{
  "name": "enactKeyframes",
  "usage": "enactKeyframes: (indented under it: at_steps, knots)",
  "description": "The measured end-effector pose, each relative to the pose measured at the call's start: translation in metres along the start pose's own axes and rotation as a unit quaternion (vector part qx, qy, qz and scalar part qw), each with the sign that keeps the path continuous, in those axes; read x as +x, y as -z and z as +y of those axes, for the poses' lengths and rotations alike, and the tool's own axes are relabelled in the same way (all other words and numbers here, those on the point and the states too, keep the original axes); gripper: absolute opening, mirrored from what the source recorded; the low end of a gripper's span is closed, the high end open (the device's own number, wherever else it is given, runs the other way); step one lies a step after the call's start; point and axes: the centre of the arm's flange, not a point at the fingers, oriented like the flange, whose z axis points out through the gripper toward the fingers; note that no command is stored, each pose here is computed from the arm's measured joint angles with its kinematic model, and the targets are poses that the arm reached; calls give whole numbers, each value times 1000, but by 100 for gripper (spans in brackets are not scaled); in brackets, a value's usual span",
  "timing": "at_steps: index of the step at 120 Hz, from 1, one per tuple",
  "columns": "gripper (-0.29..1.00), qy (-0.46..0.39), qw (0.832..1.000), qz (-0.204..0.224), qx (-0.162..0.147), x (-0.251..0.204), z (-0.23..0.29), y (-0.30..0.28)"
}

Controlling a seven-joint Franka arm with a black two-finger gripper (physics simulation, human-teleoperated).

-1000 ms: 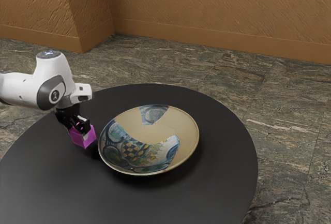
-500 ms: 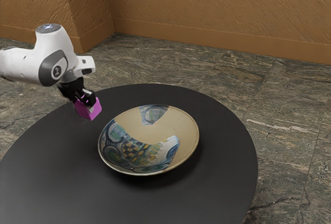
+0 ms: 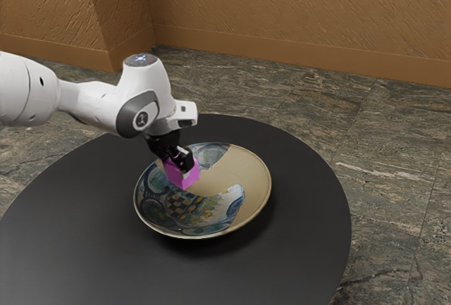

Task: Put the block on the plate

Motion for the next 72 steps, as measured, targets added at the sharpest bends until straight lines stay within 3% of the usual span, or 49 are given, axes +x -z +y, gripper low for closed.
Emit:
enactKeyframes:
  at_steps: [24,72]
  knots:
    - [61,-1,1000,11,-4,1,3,17]
    - [69,-8,1000,15,2,26,-15,173]
